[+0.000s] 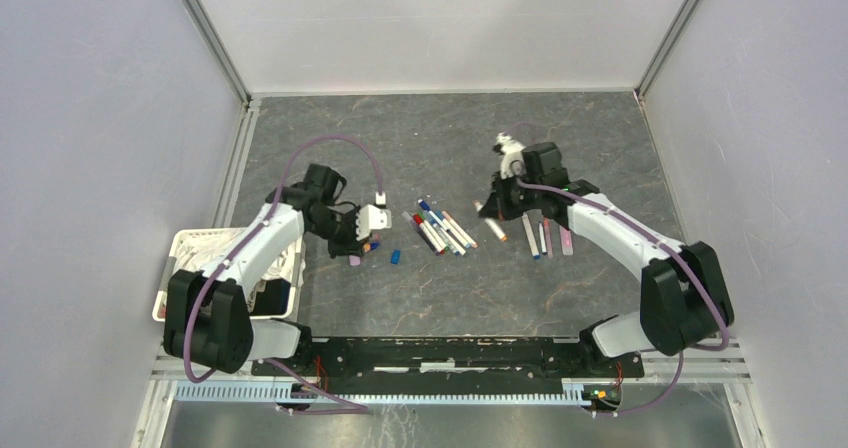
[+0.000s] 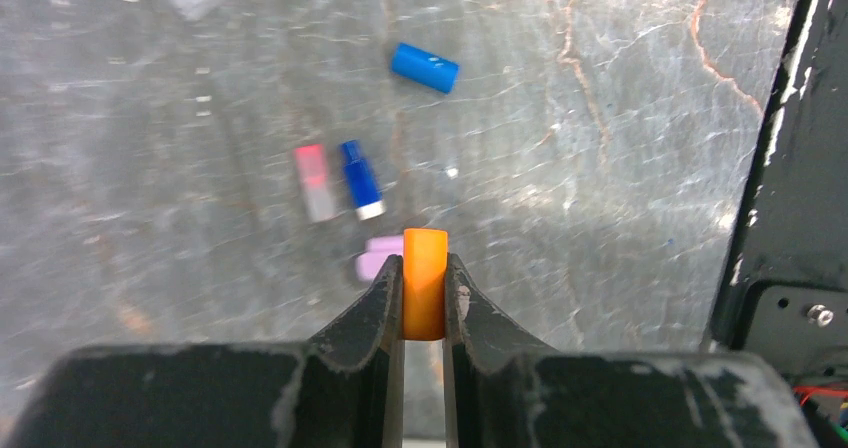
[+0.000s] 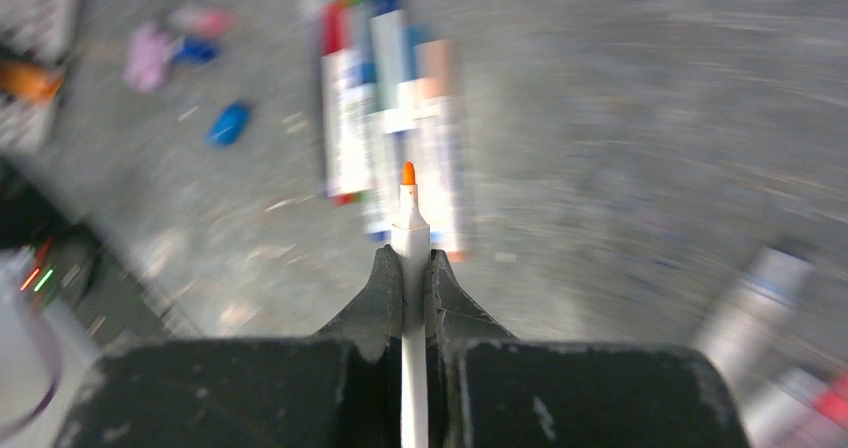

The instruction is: Open the pen caps

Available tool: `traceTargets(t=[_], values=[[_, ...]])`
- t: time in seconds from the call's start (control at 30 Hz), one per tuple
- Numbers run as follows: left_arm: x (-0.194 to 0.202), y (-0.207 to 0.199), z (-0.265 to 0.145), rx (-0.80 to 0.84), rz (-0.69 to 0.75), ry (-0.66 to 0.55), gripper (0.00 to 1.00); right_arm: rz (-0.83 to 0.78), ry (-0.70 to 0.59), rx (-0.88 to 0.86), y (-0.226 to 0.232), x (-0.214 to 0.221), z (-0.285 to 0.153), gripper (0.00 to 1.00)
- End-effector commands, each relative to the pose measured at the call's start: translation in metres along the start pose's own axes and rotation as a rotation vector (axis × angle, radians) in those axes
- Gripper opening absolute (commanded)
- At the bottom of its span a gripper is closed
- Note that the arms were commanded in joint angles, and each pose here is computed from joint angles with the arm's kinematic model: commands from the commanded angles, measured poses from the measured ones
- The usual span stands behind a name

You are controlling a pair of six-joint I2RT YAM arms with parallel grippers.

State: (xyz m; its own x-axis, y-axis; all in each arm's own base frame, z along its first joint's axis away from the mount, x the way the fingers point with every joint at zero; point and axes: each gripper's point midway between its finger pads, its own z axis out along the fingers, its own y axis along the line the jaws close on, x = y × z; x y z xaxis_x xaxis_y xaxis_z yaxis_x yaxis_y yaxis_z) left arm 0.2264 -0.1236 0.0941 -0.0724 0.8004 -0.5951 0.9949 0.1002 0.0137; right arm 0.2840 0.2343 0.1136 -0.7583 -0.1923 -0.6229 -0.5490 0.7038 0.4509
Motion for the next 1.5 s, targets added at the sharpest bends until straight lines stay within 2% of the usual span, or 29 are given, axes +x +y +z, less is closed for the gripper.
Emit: traceTargets(t=[0.0, 0.1, 0.33, 0.53, 0.67, 0.9, 0.93, 0.97, 1.03, 1.07, 1.13, 1.23, 1.33, 1.47], values=[[0.001, 0.014, 0.023, -0.131, -0.021, 0.002, 0.03, 0.074, -0.124, 0.455, -0.081, -0.014, -0.037, 0.00], [0.016, 0.012, 0.037, -0.139, -0.044, 0.046, 0.04, 0.091, -0.161, 0.616, -0.109, -0.010, -0.054, 0.00], [0.031, 0.010, 0.052, -0.162, -0.053, 0.102, 0.12, 0.157, -0.200, 0.832, -0.148, 0.007, -0.081, 0.00], [0.031, 0.011, 0.054, -0.169, -0.047, 0.112, 0.30, 0.171, -0.165, 0.950, -0.173, 0.026, -0.090, 0.00], [0.026, 0.010, 0.049, -0.162, -0.043, 0.102, 0.35, 0.179, -0.135, 0.998, -0.187, 0.040, -0.091, 0.00], [-0.015, 0.011, 0.022, -0.139, -0.042, 0.022, 0.52, 0.190, -0.092, 1.025, -0.201, 0.057, -0.086, 0.00], [-0.022, 0.011, 0.016, -0.139, -0.041, 0.005, 0.59, 0.190, -0.085, 1.025, -0.203, 0.058, -0.085, 0.00], [-0.030, 0.012, 0.010, -0.141, -0.038, -0.010, 0.65, 0.188, -0.080, 1.022, -0.203, 0.058, -0.083, 0.02], [-0.045, 0.017, -0.003, -0.159, -0.045, -0.035, 0.68, 0.187, -0.075, 1.008, -0.202, 0.059, -0.080, 0.08], [-0.056, 0.021, -0.013, -0.178, -0.043, -0.051, 0.85, 0.188, -0.073, 0.997, -0.201, 0.060, -0.078, 0.14], [-0.068, 0.026, -0.027, -0.200, -0.056, -0.061, 0.95, 0.187, -0.074, 0.978, -0.199, 0.059, -0.076, 0.20], [-0.085, 0.037, -0.049, -0.249, -0.077, -0.075, 0.99, 0.187, -0.081, 0.959, -0.196, 0.054, -0.076, 0.29], [-0.100, 0.052, -0.072, -0.341, -0.110, -0.086, 1.00, 0.187, -0.111, 0.938, -0.190, 0.044, -0.079, 0.36], [-0.112, 0.071, -0.099, -0.478, -0.132, -0.135, 1.00, 0.183, -0.181, 0.881, -0.176, 0.021, -0.082, 0.38]])
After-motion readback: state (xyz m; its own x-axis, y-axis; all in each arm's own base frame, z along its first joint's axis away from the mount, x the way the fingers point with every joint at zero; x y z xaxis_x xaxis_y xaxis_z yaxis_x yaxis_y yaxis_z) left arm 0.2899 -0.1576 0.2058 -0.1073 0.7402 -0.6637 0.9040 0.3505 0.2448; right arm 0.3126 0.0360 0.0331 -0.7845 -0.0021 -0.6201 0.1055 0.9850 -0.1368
